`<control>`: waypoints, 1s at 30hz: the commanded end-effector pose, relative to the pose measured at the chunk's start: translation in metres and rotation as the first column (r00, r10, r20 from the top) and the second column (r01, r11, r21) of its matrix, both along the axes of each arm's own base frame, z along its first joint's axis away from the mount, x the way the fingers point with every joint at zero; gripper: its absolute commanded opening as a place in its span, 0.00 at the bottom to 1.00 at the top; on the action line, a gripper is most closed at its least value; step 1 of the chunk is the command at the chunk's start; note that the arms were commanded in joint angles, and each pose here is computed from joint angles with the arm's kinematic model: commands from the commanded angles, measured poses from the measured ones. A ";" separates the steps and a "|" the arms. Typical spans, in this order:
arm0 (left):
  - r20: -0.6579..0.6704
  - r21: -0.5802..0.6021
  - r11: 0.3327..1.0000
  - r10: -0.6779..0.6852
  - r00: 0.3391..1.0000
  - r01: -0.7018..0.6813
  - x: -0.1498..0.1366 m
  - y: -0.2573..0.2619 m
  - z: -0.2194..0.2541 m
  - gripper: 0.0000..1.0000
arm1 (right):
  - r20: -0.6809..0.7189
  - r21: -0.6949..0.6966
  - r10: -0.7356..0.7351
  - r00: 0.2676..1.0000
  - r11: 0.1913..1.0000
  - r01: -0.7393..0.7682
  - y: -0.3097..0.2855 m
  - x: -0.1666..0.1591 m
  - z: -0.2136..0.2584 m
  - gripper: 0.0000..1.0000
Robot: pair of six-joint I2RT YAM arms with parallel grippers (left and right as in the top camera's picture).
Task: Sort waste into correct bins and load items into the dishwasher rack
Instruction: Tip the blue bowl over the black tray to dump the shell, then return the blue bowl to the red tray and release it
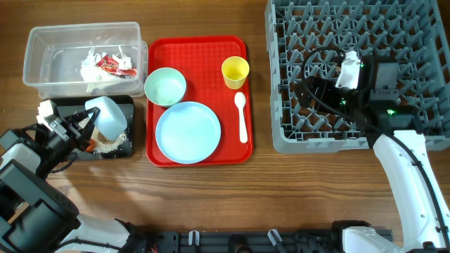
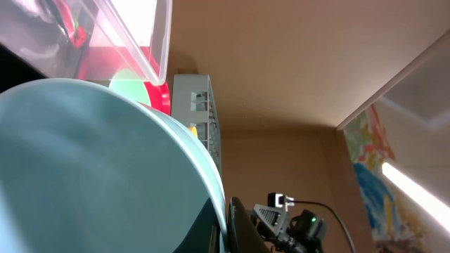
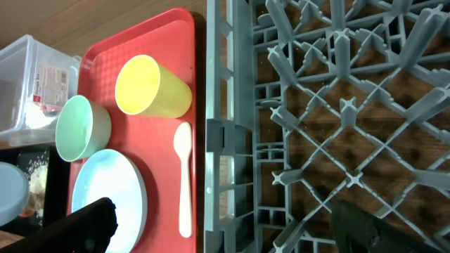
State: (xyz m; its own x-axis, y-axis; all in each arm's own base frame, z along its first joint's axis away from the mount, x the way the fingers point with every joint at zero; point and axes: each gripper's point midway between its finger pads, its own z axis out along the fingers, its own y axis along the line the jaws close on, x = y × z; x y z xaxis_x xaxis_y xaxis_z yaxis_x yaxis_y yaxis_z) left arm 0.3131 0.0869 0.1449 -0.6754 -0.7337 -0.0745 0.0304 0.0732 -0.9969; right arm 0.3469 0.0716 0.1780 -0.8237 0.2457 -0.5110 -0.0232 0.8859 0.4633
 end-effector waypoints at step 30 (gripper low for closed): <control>0.379 0.862 0.434 -0.211 0.901 -0.261 0.151 -0.227 0.167 0.04 | 0.031 -0.033 -0.036 0.999 0.999 0.037 -0.008 0.010 0.000 1.00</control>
State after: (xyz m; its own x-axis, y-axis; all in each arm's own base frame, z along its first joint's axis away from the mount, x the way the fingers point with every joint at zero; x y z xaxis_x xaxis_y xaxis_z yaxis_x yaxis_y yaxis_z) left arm 0.4227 -0.1437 0.3072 -0.4611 -0.2458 -0.8526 0.4204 0.7856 -0.4539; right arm 0.3567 0.0659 0.1828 -0.7938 0.2530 -0.5531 -0.0201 0.8980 0.4396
